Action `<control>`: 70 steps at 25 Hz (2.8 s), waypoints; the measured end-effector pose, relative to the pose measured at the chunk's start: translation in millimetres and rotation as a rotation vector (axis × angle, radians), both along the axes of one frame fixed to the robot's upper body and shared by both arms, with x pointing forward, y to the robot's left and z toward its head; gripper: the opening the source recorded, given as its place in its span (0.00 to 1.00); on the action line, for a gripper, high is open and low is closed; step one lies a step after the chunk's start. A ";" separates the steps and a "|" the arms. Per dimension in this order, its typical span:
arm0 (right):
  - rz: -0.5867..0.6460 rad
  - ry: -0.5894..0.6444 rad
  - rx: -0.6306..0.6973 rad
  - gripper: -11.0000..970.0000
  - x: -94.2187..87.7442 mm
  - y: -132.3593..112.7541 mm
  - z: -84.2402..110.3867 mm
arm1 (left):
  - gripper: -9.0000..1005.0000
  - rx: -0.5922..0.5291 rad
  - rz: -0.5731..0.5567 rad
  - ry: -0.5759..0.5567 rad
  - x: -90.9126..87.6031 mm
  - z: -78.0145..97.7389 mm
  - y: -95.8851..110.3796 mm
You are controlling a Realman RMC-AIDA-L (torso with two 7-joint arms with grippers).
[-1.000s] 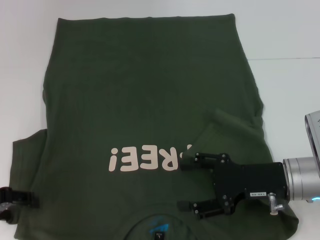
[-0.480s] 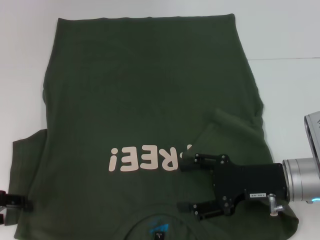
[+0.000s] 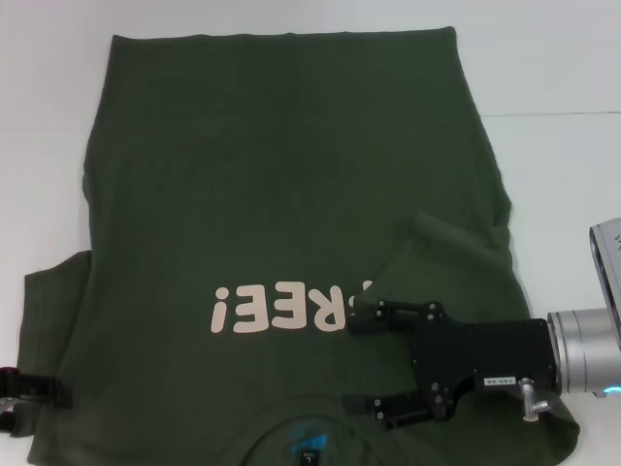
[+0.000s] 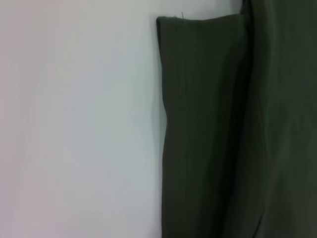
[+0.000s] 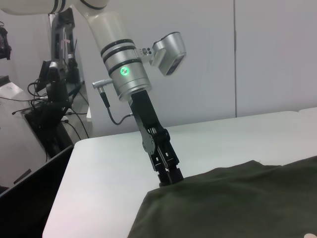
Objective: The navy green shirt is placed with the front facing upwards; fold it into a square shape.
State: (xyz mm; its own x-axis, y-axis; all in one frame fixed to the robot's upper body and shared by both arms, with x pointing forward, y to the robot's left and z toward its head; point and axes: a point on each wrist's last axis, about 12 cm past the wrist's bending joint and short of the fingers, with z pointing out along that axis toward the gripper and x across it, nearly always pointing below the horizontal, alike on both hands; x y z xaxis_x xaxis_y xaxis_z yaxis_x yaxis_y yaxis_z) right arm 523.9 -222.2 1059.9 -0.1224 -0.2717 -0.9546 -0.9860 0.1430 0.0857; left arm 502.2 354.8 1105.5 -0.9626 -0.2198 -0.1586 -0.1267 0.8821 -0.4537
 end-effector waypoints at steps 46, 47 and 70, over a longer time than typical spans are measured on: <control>0.011 -0.005 0.004 0.96 1.0 1.5 1.8 | 0.41 0.032 -0.008 0.011 -3.5 -3.3 4.4; 0.011 -0.005 0.004 0.96 1.0 1.6 1.8 | 0.40 0.032 -0.008 0.010 -3.5 -3.3 4.4; 0.015 -0.004 0.006 0.96 1.1 2.2 2.6 | 0.16 0.105 -0.031 0.027 1.0 -3.9 2.2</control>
State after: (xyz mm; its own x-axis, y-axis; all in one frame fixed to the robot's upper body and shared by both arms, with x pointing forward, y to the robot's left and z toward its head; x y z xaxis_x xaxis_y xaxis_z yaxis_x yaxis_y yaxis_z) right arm 525.1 -220.0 1062.5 -0.1148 -0.2677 -0.9566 -0.9884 0.1273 0.0830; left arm 503.1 357.0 1101.6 -0.9728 -0.1737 -0.1533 -0.1097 0.9281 -0.3557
